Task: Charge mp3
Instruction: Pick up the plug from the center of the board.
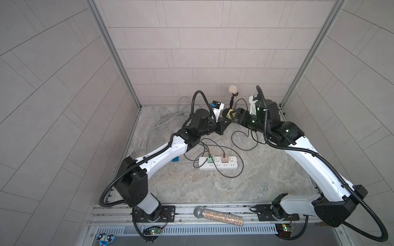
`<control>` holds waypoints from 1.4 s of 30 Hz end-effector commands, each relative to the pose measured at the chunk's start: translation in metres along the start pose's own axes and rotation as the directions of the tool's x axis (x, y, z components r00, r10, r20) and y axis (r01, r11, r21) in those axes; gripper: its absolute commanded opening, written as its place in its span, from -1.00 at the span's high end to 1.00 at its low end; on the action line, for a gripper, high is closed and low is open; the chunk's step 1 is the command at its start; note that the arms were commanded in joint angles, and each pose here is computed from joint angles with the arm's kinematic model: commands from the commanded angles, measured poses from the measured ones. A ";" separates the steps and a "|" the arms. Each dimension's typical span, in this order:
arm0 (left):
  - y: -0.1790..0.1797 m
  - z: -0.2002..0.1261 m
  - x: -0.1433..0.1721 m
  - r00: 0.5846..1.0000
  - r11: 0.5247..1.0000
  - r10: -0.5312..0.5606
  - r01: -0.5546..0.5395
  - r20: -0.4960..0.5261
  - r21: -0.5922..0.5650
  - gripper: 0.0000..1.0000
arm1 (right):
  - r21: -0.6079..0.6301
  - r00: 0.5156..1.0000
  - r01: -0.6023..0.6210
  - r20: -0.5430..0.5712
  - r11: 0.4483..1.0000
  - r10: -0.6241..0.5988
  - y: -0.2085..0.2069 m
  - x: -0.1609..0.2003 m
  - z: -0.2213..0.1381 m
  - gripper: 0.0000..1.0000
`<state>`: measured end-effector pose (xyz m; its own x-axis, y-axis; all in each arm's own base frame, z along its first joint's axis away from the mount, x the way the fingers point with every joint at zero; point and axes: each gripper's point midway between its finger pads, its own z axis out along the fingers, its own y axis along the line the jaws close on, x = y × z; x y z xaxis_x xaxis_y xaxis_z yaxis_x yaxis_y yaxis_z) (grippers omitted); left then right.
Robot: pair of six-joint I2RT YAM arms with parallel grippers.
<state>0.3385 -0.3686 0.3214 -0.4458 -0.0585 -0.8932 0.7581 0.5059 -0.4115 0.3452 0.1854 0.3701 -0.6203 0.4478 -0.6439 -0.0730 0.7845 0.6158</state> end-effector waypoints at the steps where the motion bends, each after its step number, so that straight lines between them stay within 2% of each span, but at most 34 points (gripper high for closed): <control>1: -0.019 -0.014 -0.012 0.984 0.984 0.174 -0.175 0.049 0.020 1.00 | -0.039 0.995 -0.005 -0.096 0.999 0.001 0.001 0.010 -0.008 -0.67; 5: -0.029 -0.018 0.000 0.955 0.955 0.295 -0.295 0.012 0.033 1.00 | -0.081 0.979 -0.020 -0.203 0.997 0.003 -0.001 0.018 -0.004 -0.69; 10: -0.032 -0.024 0.013 0.908 0.909 0.416 -0.415 -0.039 0.028 1.00 | -0.114 0.963 0.024 -0.265 0.993 -0.054 0.000 0.016 -0.015 -0.68; 14: -0.028 -0.029 0.018 0.883 0.884 0.466 -0.467 -0.059 0.006 1.00 | -0.123 0.953 0.034 -0.294 0.992 -0.069 -0.008 0.017 -0.022 -0.64; 20: -0.028 -0.029 0.019 0.877 0.879 0.476 -0.476 -0.065 0.007 1.00 | -0.185 0.929 0.006 -0.363 0.983 -0.074 -0.007 0.033 -0.018 -0.50; 26: -0.031 -0.028 0.022 0.879 0.881 0.473 -0.472 -0.062 0.033 1.00 | -0.241 0.920 -0.015 -0.384 0.970 -0.081 -0.003 0.041 -0.012 -0.47; 30: -0.033 -0.027 0.022 0.881 0.883 0.470 -0.468 -0.057 0.045 1.00 | -0.221 0.908 -0.020 -0.413 0.975 -0.075 -0.010 0.047 -0.005 -0.38; 37: -0.034 -0.026 0.025 0.884 0.886 0.463 -0.461 -0.055 0.055 1.00 | -0.234 0.903 -0.042 -0.425 0.971 -0.064 -0.008 0.048 0.002 -0.20; 42: -0.033 -0.024 0.026 0.887 0.888 0.460 -0.457 -0.049 0.056 1.00 | -0.237 0.897 -0.059 -0.440 0.970 -0.052 -0.009 0.052 0.003 0.02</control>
<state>0.2947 -0.3635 0.3020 -0.1215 0.2588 -0.9583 0.8926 0.4509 0.0086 0.3164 0.2016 0.3306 -0.8946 0.1735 -0.4117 -0.2132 0.6440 0.7347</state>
